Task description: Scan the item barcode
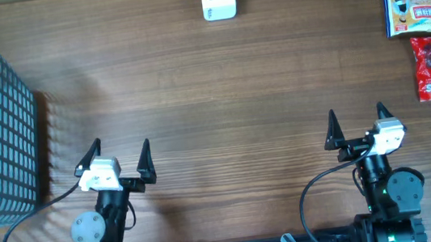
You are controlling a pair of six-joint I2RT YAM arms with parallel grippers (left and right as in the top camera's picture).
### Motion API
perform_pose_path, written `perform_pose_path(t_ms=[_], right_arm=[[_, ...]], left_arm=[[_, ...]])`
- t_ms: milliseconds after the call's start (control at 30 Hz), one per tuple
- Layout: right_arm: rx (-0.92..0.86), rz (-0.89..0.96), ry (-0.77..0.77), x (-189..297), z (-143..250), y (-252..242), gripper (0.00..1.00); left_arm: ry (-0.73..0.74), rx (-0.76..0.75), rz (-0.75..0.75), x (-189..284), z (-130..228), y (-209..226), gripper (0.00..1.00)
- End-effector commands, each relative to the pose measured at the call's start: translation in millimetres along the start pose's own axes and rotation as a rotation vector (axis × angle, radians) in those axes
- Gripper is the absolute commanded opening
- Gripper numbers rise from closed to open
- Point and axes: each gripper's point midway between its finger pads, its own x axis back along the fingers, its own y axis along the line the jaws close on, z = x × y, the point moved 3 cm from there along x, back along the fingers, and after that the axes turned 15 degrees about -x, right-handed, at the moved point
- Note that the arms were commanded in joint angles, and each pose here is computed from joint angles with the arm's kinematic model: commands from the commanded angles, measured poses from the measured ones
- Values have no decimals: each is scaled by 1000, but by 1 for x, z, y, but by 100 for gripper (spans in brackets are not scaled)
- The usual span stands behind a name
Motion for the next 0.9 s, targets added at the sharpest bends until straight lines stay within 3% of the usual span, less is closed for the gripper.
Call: perform_pose_path(t_ms=[0, 167, 867], right_arm=[[-8, 15, -14, 0, -2, -2, 100], [-8, 15, -14, 0, -2, -2, 100], [-8, 15, -14, 1, -2, -2, 100]], left_arm=[[46, -19, -105, 1, 11, 15, 100], [78, -40, -200, 3, 16, 28, 100], [86, -70, -215, 4, 17, 30, 100]])
